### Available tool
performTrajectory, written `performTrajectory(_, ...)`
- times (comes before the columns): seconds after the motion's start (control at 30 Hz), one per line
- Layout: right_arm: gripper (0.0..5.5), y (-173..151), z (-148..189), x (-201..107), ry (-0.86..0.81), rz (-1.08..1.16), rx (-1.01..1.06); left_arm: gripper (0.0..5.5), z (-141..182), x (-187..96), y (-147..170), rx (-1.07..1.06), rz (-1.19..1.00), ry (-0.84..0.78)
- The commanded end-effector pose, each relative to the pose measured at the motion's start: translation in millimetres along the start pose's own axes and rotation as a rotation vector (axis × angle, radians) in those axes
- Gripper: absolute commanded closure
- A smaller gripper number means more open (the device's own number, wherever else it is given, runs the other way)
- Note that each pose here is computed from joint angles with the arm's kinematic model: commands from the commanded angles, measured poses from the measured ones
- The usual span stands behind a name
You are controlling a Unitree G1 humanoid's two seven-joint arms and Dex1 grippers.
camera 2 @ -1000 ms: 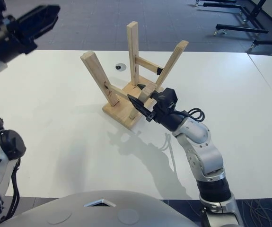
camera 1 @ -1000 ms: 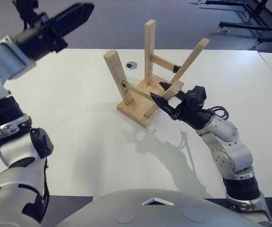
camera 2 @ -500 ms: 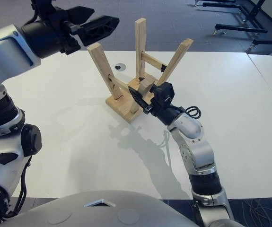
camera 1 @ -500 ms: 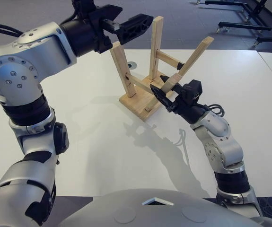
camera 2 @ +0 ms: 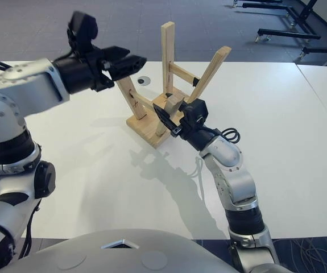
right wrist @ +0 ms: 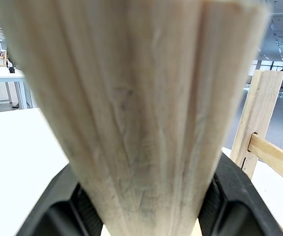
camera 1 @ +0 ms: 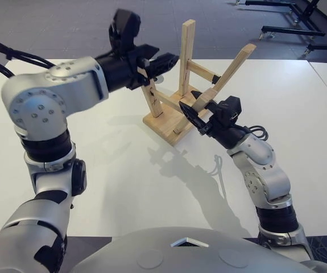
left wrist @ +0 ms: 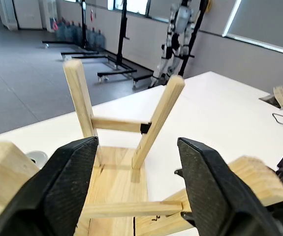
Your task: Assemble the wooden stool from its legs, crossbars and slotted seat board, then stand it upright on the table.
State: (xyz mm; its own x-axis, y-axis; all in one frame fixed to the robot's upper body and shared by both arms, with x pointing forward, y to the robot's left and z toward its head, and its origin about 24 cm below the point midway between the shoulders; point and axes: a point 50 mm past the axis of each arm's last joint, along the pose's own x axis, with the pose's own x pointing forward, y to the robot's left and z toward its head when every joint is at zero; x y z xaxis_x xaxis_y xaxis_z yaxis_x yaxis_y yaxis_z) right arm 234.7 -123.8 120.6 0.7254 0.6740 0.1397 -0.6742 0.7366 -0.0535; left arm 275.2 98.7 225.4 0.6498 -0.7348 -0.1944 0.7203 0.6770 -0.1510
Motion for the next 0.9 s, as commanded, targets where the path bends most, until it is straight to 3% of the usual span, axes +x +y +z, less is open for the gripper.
performTrajectory(0.03,3.45,2,-18,-2,0.105,-0.001,0.055,3.07,-28,7,-1,-0.010,-0.022,0.062)
performTrajectory(0.17,3.45,4,-18,-1,0.101,0.005,0.058,3.66,-45,15,3,-0.055,-0.022,0.073)
performTrajectory(0.5,3.45,4,-16,-2,0.103,-0.005,0.063,5.34,-47,24,2,-0.041,-0.037,0.046)
performTrajectory(0.63,3.45,4,-16,-1,0.099,-0.005,0.067,5.47,-48,26,0,-0.038,-0.032,0.039)
performTrajectory(0.9,3.45,6,-16,-1,0.101,-0.005,0.077,5.47,-16,29,-6,-0.006,-0.051,-0.058)
